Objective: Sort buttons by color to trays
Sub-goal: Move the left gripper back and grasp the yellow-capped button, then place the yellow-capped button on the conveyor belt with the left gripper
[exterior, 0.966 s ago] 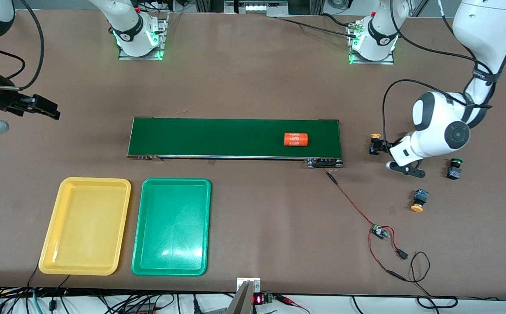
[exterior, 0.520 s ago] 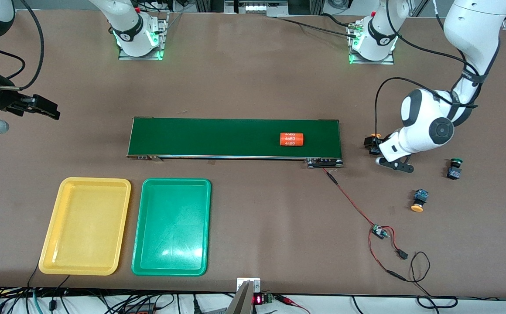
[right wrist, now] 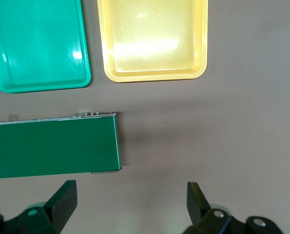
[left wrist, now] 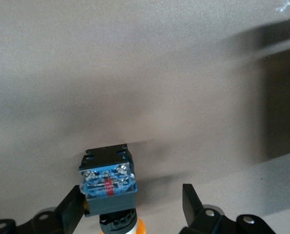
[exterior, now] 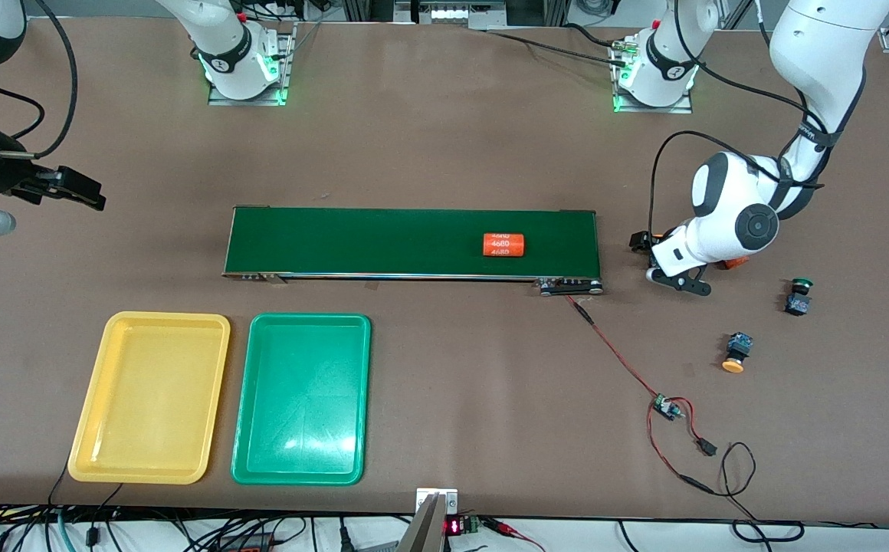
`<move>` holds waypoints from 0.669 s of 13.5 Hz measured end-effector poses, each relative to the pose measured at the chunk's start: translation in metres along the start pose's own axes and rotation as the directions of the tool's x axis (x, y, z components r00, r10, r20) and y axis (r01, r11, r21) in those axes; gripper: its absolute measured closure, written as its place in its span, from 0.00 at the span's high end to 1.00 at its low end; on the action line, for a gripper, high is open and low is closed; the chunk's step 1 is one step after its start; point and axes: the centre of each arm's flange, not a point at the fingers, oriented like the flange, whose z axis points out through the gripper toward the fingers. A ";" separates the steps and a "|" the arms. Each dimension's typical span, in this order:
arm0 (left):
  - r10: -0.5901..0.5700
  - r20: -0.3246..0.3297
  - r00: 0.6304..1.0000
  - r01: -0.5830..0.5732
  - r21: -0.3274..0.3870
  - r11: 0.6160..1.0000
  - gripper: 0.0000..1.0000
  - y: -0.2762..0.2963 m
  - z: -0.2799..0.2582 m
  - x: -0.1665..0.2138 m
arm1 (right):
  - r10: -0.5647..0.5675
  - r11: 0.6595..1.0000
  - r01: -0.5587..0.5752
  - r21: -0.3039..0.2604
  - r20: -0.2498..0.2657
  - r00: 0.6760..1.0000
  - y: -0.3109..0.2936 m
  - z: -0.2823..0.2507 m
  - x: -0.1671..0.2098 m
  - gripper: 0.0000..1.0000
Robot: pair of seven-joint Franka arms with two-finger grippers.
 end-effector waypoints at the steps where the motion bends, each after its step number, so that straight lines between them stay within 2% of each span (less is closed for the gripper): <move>1: 0.000 0.000 1.000 0.000 0.000 1.000 0.84 0.000 0.000 0.000 | 0.000 1.000 0.000 0.000 0.000 1.000 0.000 0.000 0.000 1.00; 4: 0.000 0.001 1.000 0.000 0.000 1.000 0.48 0.000 0.000 0.000 | 0.000 1.000 0.000 0.000 0.000 1.000 0.000 0.000 0.000 1.00; 5: 0.001 0.001 1.000 -0.001 0.000 1.000 0.41 0.000 0.000 0.000 | 0.002 1.000 -0.002 0.000 0.000 1.000 0.001 0.000 0.000 1.00; 9: 0.001 -0.007 1.000 -0.001 0.003 1.000 0.40 0.000 -0.004 0.001 | 0.007 1.000 -0.007 0.001 0.000 1.000 0.004 0.000 0.000 1.00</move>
